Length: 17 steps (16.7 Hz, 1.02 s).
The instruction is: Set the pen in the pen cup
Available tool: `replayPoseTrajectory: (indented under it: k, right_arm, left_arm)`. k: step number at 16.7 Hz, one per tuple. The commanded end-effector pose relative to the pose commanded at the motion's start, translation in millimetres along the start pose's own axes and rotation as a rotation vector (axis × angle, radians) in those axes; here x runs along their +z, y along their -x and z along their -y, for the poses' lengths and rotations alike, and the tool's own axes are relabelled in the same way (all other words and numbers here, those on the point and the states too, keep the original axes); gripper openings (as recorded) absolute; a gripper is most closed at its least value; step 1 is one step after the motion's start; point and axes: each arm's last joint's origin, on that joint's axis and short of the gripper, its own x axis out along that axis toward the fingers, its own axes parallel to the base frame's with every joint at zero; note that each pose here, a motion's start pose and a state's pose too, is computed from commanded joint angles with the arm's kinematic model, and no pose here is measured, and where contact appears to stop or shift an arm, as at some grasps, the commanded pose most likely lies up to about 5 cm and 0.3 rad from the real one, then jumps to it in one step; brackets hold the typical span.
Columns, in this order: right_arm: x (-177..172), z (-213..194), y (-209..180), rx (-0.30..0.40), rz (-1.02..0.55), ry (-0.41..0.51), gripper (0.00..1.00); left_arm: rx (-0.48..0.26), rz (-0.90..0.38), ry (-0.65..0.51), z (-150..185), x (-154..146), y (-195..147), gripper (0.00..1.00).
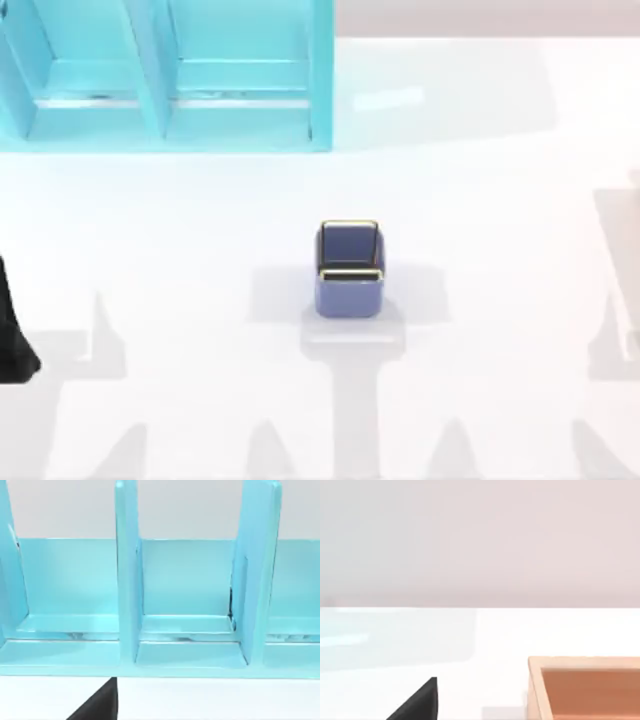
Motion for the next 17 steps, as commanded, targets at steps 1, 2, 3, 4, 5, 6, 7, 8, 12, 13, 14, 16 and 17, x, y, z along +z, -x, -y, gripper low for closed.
replayPoseTrajectory:
  k: [1, 2, 3, 4, 5, 6, 7, 8, 12, 13, 14, 16, 17]
  right_arm:
    - [0.0, 0.0, 0.0, 0.0, 0.0, 0.0, 1.0]
    - [0.0, 0.0, 0.0, 0.0, 0.0, 0.0, 1.0]
    - [0.0, 0.0, 0.0, 0.0, 0.0, 0.0, 1.0]
    - [0.0, 0.0, 0.0, 0.0, 0.0, 0.0, 1.0]
    - [0.0, 0.0, 0.0, 0.0, 0.0, 0.0, 1.0]
    - [0.0, 0.0, 0.0, 0.0, 0.0, 0.0, 1.0]
    - [0.0, 0.0, 0.0, 0.0, 0.0, 0.0, 1.0]
    - [0.0, 0.0, 0.0, 0.0, 0.0, 0.0, 1.0]
    - [0.0, 0.0, 0.0, 0.0, 0.0, 0.0, 1.0]
    - [0.0, 0.0, 0.0, 0.0, 0.0, 0.0, 1.0]
    - [0.0, 0.0, 0.0, 0.0, 0.0, 0.0, 1.0]
    - [0.0, 0.0, 0.0, 0.0, 0.0, 0.0, 1.0]
    - [0.0, 0.0, 0.0, 0.0, 0.0, 0.0, 1.0]
  left_arm:
    - [0.0, 0.0, 0.0, 0.0, 0.0, 0.0, 1.0]
    - [0.0, 0.0, 0.0, 0.0, 0.0, 0.0, 1.0]
    - [0.002, -0.007, 0.002, -0.6, 1.6, -0.1, 1.0]
    - [0.007, -0.021, 0.005, -1.7, 4.9, -0.4, 1.0]
    - [0.014, -0.042, 0.011, -3.4, 9.7, -1.0, 1.0]
    - [0.022, -0.071, 0.02, -5.7, 15.8, -2.2, 1.0]
    - [0.033, -0.107, 0.031, -8.5, 22.7, -4.1, 1.0]
    - [0.045, -0.152, 0.046, -12.0, 30.1, -7.3, 1.0]
    - [0.111, -0.415, 0.17, -36.8, 55.5, -35.1, 1.0]
    - [0.13, -0.494, 0.221, -46.7, 58.7, -45.5, 1.0]
    - [0.151, -0.572, 0.278, -58.3, 60.3, -56.4, 1.0]
    - [0.194, -0.722, 0.413, -86.1, 58.0, -78.1, 1.0]
    - [0.216, -0.788, 0.487, -101.7, 54.7, -87.8, 1.0]
